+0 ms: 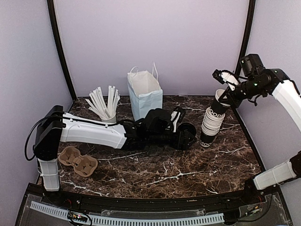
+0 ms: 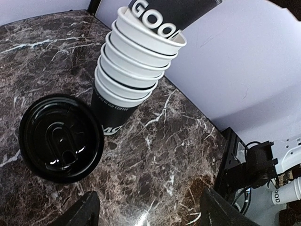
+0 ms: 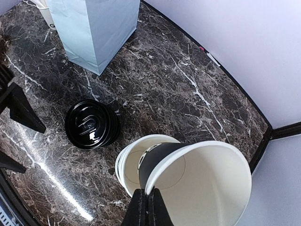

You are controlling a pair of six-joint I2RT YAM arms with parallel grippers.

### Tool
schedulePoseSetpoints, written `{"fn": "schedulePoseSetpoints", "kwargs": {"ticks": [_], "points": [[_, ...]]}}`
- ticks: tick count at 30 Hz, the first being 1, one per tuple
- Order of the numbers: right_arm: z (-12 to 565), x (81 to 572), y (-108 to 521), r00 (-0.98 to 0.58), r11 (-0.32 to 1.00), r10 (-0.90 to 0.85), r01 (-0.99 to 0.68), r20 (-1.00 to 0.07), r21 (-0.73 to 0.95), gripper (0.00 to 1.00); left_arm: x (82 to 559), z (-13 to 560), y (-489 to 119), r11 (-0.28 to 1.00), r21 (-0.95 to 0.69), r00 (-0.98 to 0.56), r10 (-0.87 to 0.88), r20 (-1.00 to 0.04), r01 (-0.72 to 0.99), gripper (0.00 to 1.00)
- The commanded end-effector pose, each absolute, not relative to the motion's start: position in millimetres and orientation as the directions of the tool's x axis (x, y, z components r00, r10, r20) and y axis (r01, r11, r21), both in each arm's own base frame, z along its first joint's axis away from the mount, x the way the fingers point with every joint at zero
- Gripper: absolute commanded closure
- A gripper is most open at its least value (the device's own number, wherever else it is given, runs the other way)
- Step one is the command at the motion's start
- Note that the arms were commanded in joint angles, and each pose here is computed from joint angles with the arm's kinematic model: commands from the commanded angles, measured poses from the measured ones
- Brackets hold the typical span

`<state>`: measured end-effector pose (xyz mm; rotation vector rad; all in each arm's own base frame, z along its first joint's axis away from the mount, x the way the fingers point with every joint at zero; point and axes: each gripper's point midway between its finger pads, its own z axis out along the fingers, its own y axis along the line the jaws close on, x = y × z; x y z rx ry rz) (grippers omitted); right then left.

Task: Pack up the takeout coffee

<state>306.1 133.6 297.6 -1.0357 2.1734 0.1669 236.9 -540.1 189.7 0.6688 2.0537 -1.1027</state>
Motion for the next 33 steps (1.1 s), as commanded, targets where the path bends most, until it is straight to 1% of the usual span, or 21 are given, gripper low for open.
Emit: {"fn": "schedulePoseSetpoints", "kwargs": {"ticks": [1,7,12,15,16,19,20,21,22,23,24,25,26,27,28,29,30,31,32,33], "points": [[319,293,140,-0.368,0.649,-0.612,-0.739,-0.700,-0.180,1.00,236,209,-520,0.518,-0.479,-0.600,0.085,-0.796,0.709,0.24],[332,282,137,-0.347,0.649,-0.605,-0.736,-0.717,-0.192,1.00,229,194,-494,0.533,-0.443,-0.590,0.137,-0.796,0.721,0.24],[360,273,131,-0.290,0.659,-0.589,-0.712,-0.754,-0.241,1.00,226,189,-465,0.539,-0.395,-0.570,0.203,-0.796,0.744,0.23],[371,264,140,-0.260,0.632,-0.568,-0.746,-0.781,-0.211,1.00,226,191,-439,0.570,-0.366,-0.566,0.221,-0.794,0.735,0.23],[374,262,143,-0.250,0.623,-0.562,-0.755,-0.788,-0.204,1.00,227,200,-431,0.581,-0.353,-0.555,0.211,-0.805,0.733,0.23],[382,254,152,-0.218,0.589,-0.548,-0.787,-0.808,-0.187,1.00,227,193,-405,0.646,-0.308,-0.567,0.236,-0.789,0.698,0.21],[382,251,156,-0.206,0.569,-0.545,-0.803,-0.812,-0.178,1.00,230,199,-395,0.674,-0.302,-0.570,0.215,-0.793,0.675,0.19],[382,247,161,-0.195,0.545,-0.545,-0.821,-0.815,-0.168,1.00,229,194,-386,0.696,-0.293,-0.584,0.222,-0.780,0.655,0.18],[381,242,166,-0.180,0.515,-0.546,-0.842,-0.818,-0.159,1.00,229,204,-379,0.713,-0.315,-0.596,0.177,-0.784,0.627,0.14],[379,235,173,-0.157,0.476,-0.554,-0.865,-0.817,-0.157,1.00,223,204,-378,0.692,-0.341,-0.603,0.171,-0.779,0.636,0.12],[376,229,179,-0.129,0.437,-0.569,-0.884,-0.812,-0.166,1.00,213,210,-374,0.660,-0.380,-0.611,0.152,-0.777,0.648,0.04],[374,222,184,-0.098,0.403,-0.587,-0.896,-0.804,-0.185,1.00,205,222,-378,0.606,-0.434,-0.614,0.116,-0.781,0.666,0.03],[372,216,188,-0.073,0.369,-0.602,-0.909,-0.795,-0.196,1.00,199,225,-371,0.597,-0.498,-0.653,0.058,-0.755,0.629,0.01],[370,211,191,-0.049,0.336,-0.609,-0.920,-0.791,-0.201,1.00,202,224,-364,0.623,-0.526,-0.679,0.013,-0.734,0.579,0.01],[370,206,195,-0.033,0.310,-0.608,-0.930,-0.793,-0.198,1.00,200,218,-354,0.641,-0.586,-0.736,-0.048,-0.675,0.495,0.01],[367,201,199,-0.020,0.280,-0.609,-0.941,-0.793,-0.191,1.00,200,218,-351,0.646,-0.596,-0.744,-0.066,-0.665,0.476,0.01],[365,196,204,-0.009,0.250,-0.607,-0.951,-0.795,-0.180,1.00,197,217,-345,0.661,-0.571,-0.739,-0.037,-0.673,0.487,0.01],[361,192,209,0.004,0.223,-0.606,-0.959,-0.796,-0.174,1.00,202,217,-337,0.696,-0.528,-0.715,-0.030,-0.698,0.487,0.01],[358,189,214,0.015,0.204,-0.605,-0.963,-0.796,-0.173,1.00,203,214,-325,0.739,-0.491,-0.717,-0.015,-0.697,0.461,0.01],[353,187,220,0.022,0.188,-0.607,-0.967,-0.794,-0.171,1.00,212,218,-310,0.787,-0.455,-0.691,-0.050,-0.721,0.417,0.01]]}}
